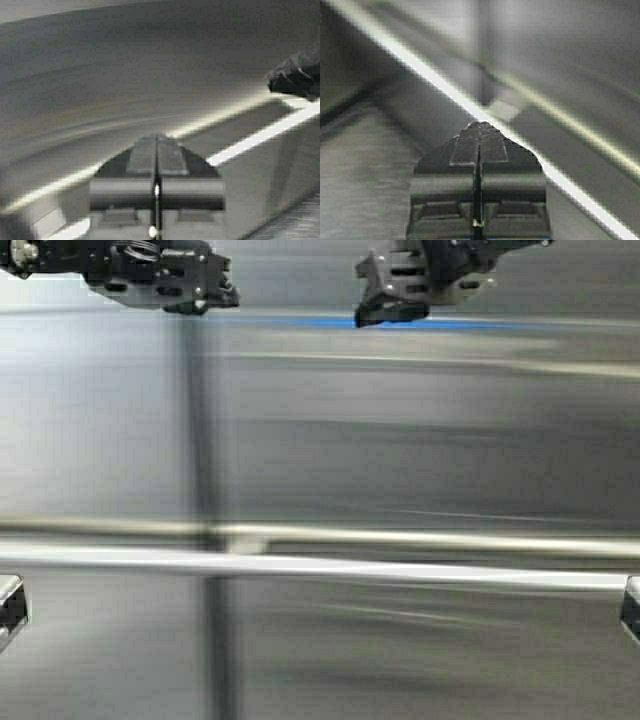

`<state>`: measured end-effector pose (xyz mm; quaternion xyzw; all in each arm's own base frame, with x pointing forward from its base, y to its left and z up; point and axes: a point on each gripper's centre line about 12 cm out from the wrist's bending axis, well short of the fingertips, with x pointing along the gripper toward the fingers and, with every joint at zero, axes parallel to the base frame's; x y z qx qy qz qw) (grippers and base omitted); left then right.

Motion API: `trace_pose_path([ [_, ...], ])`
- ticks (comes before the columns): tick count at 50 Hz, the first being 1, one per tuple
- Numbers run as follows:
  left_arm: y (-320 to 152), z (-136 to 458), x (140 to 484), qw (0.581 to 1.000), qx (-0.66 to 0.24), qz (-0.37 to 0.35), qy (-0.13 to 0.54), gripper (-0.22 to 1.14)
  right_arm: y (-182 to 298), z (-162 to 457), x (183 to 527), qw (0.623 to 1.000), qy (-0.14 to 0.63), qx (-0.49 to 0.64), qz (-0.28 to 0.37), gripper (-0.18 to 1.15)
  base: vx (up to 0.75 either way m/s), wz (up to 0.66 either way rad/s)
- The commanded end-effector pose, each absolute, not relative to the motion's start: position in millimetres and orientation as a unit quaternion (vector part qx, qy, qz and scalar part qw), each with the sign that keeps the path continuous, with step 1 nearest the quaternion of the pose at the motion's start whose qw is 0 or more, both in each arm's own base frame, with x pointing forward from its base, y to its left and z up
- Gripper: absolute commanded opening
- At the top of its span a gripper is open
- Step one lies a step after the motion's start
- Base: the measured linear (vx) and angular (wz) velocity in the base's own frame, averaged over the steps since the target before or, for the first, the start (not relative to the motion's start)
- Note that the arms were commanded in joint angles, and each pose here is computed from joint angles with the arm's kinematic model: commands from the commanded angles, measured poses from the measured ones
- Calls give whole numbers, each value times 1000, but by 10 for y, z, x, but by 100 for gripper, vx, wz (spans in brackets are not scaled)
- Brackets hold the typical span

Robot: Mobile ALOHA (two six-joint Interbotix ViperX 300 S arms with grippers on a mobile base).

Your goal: Navigate to elevator, push the call button, then enter the elevator

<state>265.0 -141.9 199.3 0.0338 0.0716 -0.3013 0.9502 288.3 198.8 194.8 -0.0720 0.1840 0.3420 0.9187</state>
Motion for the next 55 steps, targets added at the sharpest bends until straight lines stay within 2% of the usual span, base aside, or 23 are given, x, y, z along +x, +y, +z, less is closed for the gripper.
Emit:
trace_pose_path([
  [1, -1446, 2076, 2681, 951, 31, -304, 57, 3, 2032, 2020, 2870, 919, 173, -71, 348, 5, -1, 71],
  [30, -1447, 2079, 2684, 951, 34, -304, 56, 3, 2064, 2068, 2882, 919, 163, -66, 352, 5, 1, 58],
  [44, -1463, 1941, 2719, 949, 35, -304, 78, 3, 2026, 1991, 2831, 917, 176, -71, 350, 5, 6, 32],
  [55, -1464, 1981, 2717, 949, 32, -304, 70, 3, 2032, 2007, 2840, 918, 174, -70, 350, 5, 9, 25],
])
